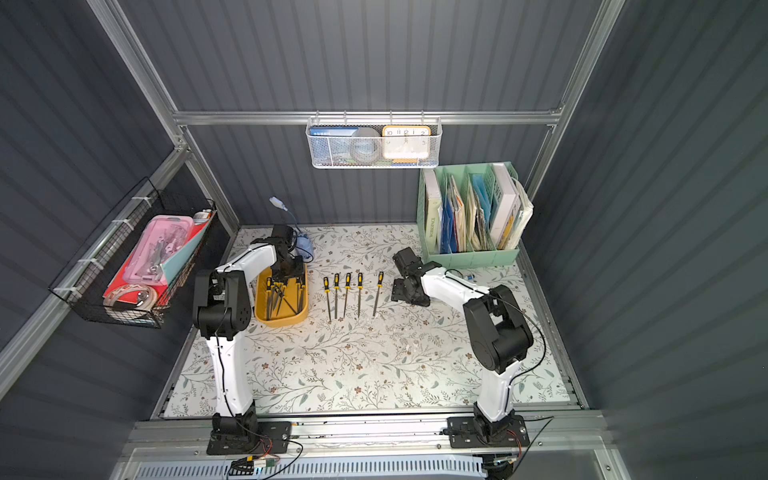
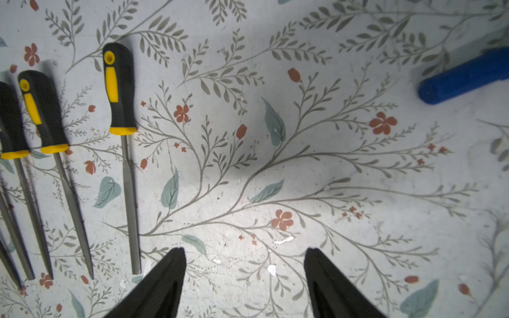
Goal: Take the file tool out of the storage box
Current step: Pick up the file tool from the storage box.
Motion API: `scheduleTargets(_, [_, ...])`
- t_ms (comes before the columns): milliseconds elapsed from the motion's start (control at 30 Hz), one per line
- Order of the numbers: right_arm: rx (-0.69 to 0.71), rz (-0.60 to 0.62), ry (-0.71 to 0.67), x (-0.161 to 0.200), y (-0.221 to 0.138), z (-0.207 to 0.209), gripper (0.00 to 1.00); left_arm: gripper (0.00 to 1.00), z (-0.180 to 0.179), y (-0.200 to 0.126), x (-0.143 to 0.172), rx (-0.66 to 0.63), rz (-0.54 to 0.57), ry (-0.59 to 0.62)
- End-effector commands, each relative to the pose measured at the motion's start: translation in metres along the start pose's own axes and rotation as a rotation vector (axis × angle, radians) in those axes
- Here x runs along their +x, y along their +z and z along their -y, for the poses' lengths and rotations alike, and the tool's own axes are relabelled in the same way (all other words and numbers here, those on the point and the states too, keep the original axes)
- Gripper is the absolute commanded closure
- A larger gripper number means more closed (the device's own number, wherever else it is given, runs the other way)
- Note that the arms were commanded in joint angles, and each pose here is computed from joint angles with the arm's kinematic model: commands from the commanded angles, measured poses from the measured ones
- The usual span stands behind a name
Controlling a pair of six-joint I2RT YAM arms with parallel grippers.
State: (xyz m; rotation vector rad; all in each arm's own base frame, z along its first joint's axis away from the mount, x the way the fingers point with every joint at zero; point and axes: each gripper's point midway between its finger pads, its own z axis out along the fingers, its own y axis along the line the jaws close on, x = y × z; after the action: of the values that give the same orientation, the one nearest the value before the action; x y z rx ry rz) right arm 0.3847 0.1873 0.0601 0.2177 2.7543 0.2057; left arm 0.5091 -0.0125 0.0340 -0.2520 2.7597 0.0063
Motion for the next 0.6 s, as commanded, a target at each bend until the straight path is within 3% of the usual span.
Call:
scheduleTargets(0, [0.018,-0.006,-0.002,-0.002,0.001,0.0,0.26,0.6,-0.008,0.012,0.015,-0.04,-0.064,0.026])
scheduleTargets(367, [0.014,-0.008,0.001,-0.003,0.001,-0.001,0.26,0.72,-0.015,0.018,0.02,-0.081,-0.089,0.029])
scheduleTargets(567, [0.013,-0.005,0.003,-0.003,0.001,-0.001,0.26,1.0,-0.015,0.008,0.009,-0.086,-0.055,0.021])
